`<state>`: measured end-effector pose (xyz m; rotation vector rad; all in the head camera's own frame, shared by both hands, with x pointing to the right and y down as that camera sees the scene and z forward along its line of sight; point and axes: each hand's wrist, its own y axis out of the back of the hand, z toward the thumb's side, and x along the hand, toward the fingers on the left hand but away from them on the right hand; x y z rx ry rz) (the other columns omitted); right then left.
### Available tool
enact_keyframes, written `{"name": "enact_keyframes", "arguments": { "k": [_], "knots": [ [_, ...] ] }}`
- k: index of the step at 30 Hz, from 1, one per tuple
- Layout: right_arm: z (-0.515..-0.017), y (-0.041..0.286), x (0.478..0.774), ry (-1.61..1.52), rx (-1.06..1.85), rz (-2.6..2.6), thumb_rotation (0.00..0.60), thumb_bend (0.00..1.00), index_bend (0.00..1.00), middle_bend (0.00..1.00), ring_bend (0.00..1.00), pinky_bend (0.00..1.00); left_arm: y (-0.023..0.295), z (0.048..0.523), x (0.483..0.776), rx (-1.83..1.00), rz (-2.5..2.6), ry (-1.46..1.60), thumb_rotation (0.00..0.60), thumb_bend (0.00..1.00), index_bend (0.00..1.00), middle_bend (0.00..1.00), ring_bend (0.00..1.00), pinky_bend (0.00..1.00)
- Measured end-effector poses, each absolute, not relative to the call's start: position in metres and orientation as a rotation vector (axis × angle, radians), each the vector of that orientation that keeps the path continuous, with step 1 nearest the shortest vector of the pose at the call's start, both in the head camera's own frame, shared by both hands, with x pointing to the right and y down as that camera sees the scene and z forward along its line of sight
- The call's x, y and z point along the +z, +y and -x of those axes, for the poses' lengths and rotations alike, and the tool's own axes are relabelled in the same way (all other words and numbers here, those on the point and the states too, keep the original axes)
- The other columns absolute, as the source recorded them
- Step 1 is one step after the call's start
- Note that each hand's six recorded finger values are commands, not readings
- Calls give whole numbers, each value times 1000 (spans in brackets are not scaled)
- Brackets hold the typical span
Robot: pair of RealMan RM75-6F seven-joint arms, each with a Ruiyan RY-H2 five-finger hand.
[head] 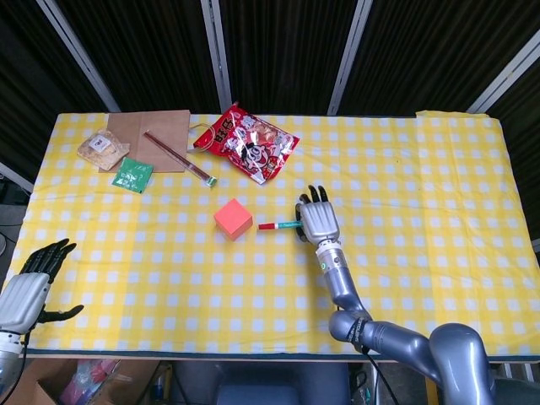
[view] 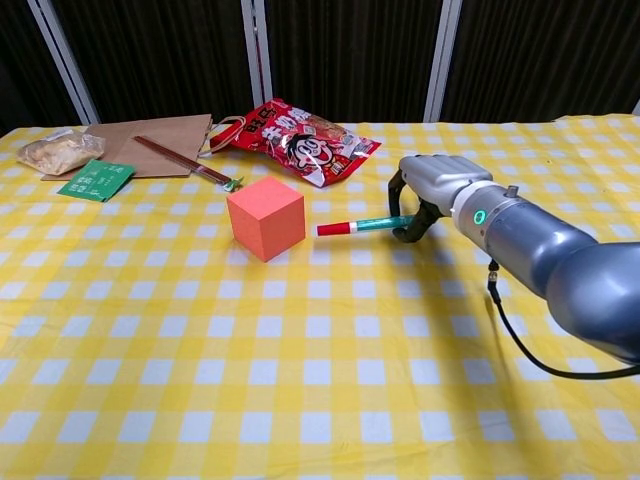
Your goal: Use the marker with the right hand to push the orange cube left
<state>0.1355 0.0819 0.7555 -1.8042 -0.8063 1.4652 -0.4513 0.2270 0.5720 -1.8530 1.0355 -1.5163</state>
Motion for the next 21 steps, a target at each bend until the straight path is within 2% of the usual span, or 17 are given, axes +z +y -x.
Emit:
{"name": "enact_keyframes", "arguments": {
  "k": [21],
  "knots": [
    [-67, 84, 760, -803, 1416, 1863, 600, 568, 657, 257, 39, 20, 228, 453, 569, -1513, 1878, 1054, 600, 18, 0, 0, 0, 0]
  ]
}}
